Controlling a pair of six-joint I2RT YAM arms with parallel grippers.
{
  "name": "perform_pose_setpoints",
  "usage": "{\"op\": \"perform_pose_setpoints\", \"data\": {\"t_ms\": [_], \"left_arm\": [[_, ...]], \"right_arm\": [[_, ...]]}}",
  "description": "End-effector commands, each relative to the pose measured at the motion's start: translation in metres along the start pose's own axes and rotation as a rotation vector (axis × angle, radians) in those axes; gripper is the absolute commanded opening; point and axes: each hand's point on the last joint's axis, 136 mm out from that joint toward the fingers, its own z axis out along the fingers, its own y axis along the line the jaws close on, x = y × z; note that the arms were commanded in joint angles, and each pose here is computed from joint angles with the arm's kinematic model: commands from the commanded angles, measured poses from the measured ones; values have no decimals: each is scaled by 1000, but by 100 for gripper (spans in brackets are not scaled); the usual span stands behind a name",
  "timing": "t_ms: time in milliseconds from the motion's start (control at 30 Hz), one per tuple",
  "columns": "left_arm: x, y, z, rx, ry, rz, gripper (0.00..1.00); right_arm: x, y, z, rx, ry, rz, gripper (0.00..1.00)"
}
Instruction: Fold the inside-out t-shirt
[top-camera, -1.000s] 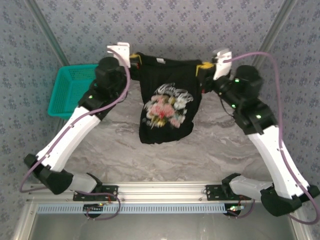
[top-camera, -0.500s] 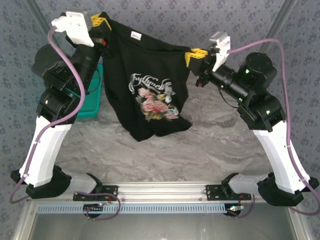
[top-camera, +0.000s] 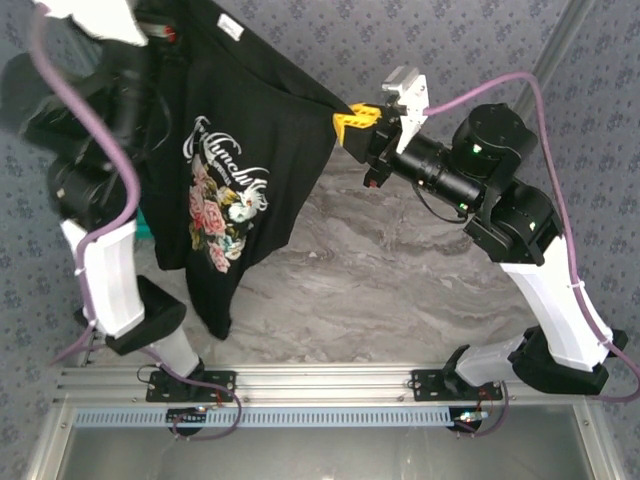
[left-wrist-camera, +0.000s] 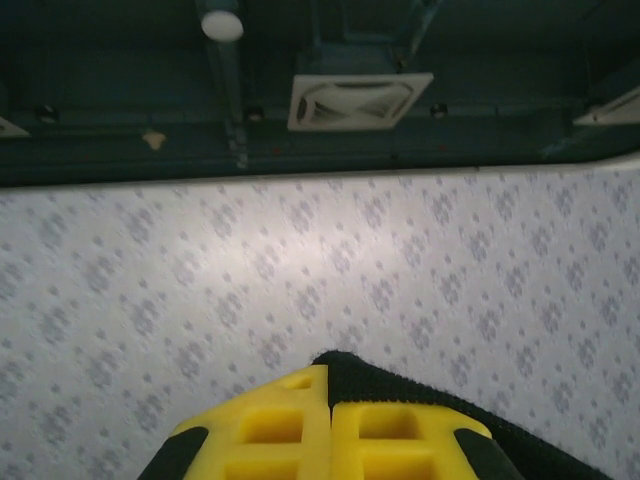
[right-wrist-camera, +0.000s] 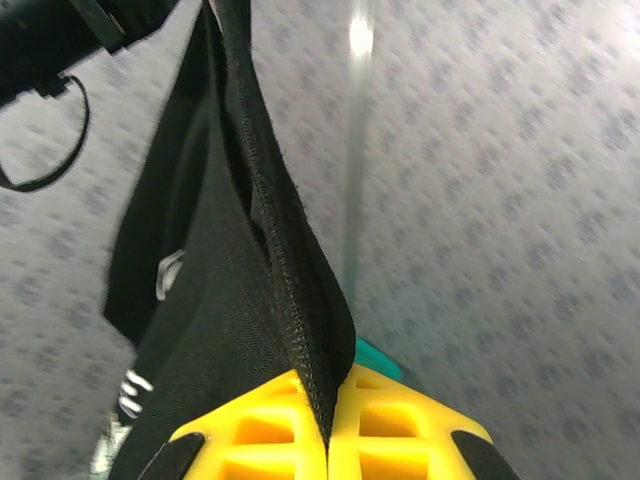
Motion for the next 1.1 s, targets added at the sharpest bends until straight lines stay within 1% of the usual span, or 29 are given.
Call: {"op": "perform_pose_setpoints", "data": {"t_ms": [0,67,133,200,233,267,300,367,400,500,533,600,633,733,800,867,900,967,1000,1067], "left_arm": [[129,-42,58,82,232,-15,0],[192,-72,79,145,318,-56,0],[262,-109,95,220,404,-112,0],[342,-151,100,286,508,-159,0],[372,-168,98,310,550,-171,1],[408,-185,93,328,601,-179,6],[434,-200,88,348,640,-193,15],[466,-216,79,366,697,-218,32],[476,-219,76,371,715,-224,42],[486,-218,70,368,760,-220,63],[486,-217,66,370,779,-216,67],[490,-216,52,375,856,-212,73],[492,-216,42,377,903,-209,76],[502,-222,6,393,1057,-172,78],[514,-232,-25,419,1165,-114,81],[528,-238,-54,441,1255,-53,85],[536,-241,-68,450,1282,-28,86],[544,-241,-82,444,1274,-61,88],[541,-239,-83,440,1251,-88,88],[541,-233,-98,438,1278,-96,88]], "right_arm": [[65,-52,-16,281,237,20,0],[110,-81,-26,405,370,65,0],[162,-114,-42,525,493,193,0],[218,-137,-55,577,585,353,0],[245,-147,-63,609,634,419,0],[264,-160,-74,662,672,465,0],[284,-169,-82,707,713,494,0],[310,-186,-96,776,749,533,0],[320,-194,-97,797,744,545,2],[354,-216,-102,845,790,593,13],[364,-224,-104,869,811,594,17],[384,-241,-110,931,867,576,28],[391,-247,-113,955,885,573,33],[408,-257,-118,997,929,560,43],[418,-259,-126,1023,954,558,48],[429,-259,-132,1025,970,583,49],[435,-260,-133,1011,973,593,50],[443,-253,-123,933,972,601,51],[446,-249,-115,899,968,597,54],[452,-244,-95,817,950,596,60]]}}
